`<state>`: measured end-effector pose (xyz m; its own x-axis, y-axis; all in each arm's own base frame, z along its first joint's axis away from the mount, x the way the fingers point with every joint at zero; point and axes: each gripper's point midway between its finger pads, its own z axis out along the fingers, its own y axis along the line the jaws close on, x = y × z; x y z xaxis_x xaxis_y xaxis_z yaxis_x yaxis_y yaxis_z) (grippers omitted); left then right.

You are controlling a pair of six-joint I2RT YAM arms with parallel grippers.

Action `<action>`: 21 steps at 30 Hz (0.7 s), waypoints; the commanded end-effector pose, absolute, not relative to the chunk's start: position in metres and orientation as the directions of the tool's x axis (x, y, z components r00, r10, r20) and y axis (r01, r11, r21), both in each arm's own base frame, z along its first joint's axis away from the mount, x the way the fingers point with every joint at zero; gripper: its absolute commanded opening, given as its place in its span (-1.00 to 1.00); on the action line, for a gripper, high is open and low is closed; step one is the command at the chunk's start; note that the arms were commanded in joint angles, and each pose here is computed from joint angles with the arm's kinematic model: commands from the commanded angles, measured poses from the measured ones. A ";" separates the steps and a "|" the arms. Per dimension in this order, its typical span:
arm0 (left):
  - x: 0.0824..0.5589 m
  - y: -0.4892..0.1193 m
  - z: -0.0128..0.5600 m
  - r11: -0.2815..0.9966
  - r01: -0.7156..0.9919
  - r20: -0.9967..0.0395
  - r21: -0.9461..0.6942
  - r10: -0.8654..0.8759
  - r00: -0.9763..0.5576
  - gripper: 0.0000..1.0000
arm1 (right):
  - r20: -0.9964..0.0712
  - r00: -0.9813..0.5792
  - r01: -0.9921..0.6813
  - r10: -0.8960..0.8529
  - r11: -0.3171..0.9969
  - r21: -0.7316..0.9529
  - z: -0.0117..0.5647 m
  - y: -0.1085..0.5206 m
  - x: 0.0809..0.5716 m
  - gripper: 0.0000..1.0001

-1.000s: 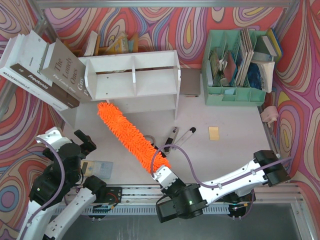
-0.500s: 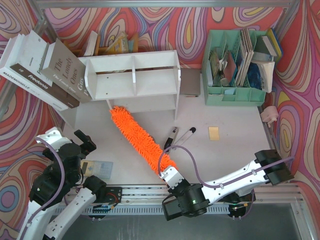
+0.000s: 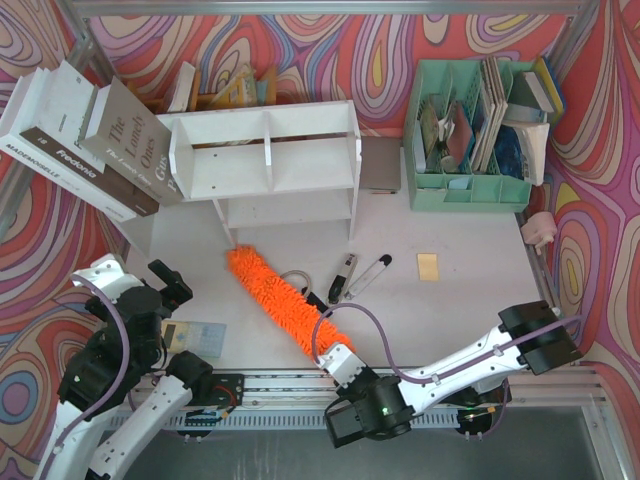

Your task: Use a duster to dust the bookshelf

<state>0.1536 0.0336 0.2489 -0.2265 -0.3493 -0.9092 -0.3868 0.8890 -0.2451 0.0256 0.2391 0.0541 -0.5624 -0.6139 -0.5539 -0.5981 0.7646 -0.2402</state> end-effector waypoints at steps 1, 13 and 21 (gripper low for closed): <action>0.151 0.038 0.250 0.886 -0.398 -0.913 -0.239 -0.345 -0.219 0.97 | -0.577 -0.543 -0.586 -0.609 0.768 -0.259 0.064 0.231 0.024 -1.00; 0.152 0.037 0.249 0.887 -0.399 -0.913 -0.234 -0.342 -0.224 0.97 | -0.605 -0.619 -0.438 -0.501 0.860 -0.264 0.062 0.214 0.036 -1.00; 0.152 0.037 0.249 0.887 -0.399 -0.913 -0.234 -0.342 -0.225 0.97 | -0.642 -0.637 -0.385 -0.427 0.897 -0.216 0.067 0.245 0.059 -1.00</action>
